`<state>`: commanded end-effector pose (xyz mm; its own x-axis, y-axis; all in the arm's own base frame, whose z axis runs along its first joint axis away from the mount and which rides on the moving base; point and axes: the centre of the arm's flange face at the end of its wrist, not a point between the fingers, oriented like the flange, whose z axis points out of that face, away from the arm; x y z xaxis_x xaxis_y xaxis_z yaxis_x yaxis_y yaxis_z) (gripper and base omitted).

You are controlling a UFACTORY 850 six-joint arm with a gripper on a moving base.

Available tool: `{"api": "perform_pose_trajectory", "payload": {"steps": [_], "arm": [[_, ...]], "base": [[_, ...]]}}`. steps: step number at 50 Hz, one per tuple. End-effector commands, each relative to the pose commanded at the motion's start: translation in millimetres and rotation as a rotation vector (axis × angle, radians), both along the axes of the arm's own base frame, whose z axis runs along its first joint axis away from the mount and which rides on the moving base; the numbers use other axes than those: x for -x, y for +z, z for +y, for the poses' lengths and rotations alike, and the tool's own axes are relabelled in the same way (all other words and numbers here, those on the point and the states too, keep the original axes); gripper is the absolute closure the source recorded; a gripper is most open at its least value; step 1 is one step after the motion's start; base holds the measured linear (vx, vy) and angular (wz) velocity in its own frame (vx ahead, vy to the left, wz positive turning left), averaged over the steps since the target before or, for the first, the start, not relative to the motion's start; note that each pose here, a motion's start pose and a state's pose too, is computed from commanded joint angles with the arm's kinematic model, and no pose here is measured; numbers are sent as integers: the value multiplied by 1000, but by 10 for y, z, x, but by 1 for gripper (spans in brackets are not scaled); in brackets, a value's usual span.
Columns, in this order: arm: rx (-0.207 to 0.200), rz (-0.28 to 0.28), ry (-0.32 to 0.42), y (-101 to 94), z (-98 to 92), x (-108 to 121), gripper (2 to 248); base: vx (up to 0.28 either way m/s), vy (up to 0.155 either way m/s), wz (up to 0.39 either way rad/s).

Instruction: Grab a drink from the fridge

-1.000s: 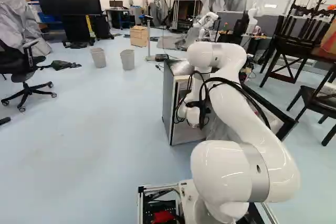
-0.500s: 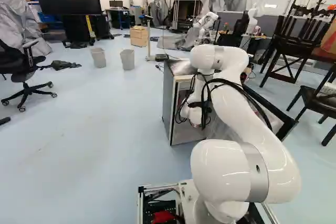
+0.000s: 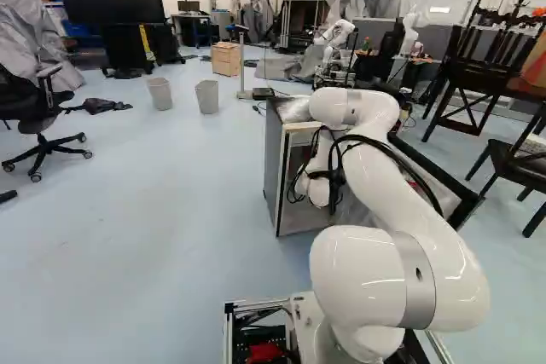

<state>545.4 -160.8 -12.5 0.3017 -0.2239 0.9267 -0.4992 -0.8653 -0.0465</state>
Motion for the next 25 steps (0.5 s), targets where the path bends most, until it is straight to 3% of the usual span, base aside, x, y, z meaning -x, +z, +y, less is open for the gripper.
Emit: {"api": "perform_pose_trajectory", "payload": {"steps": [25], "arm": [[25, -57, 6, -191, -18, -174, 3]], "base": [[0, 0, 0]]}}
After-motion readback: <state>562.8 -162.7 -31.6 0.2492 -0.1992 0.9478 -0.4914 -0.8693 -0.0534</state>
